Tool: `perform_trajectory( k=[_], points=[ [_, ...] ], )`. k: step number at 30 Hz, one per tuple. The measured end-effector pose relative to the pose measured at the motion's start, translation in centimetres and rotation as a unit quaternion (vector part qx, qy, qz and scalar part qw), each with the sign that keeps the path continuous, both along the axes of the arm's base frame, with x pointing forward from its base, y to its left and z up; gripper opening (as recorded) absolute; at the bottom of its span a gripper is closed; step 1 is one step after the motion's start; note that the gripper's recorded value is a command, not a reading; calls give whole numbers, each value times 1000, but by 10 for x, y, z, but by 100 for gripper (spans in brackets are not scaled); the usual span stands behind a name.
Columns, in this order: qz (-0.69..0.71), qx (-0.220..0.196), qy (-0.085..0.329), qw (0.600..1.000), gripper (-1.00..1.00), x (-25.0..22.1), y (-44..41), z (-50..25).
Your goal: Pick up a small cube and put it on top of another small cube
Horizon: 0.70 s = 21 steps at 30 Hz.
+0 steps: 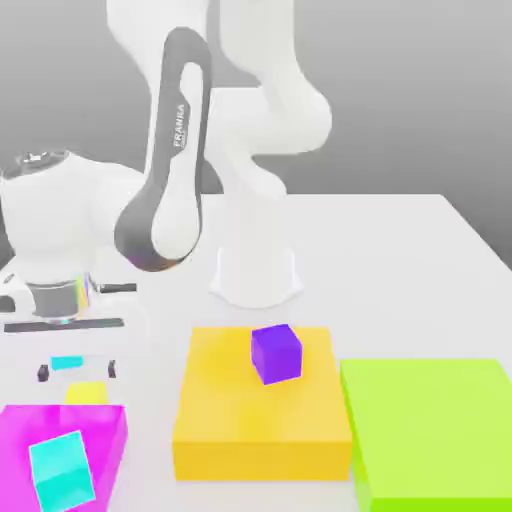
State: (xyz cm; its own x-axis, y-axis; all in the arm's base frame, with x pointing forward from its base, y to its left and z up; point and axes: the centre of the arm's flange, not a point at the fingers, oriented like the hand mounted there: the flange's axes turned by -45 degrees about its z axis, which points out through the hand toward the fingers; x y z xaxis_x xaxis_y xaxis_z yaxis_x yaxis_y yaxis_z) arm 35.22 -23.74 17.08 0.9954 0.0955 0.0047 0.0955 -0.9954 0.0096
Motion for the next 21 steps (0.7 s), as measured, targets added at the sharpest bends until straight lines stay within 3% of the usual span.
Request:
perform_trajectory(
  k=[5,6,13,21],
  points=[
    [-1,2,2,1000,0,-2,1,-39],
    [-1,3,2,1000,-100,-3,2,-43],
    [-1,4,3,1000,-100,-3,2,-43],
    [-1,2,2,1000,-100,-2,1,12]
  ],
)
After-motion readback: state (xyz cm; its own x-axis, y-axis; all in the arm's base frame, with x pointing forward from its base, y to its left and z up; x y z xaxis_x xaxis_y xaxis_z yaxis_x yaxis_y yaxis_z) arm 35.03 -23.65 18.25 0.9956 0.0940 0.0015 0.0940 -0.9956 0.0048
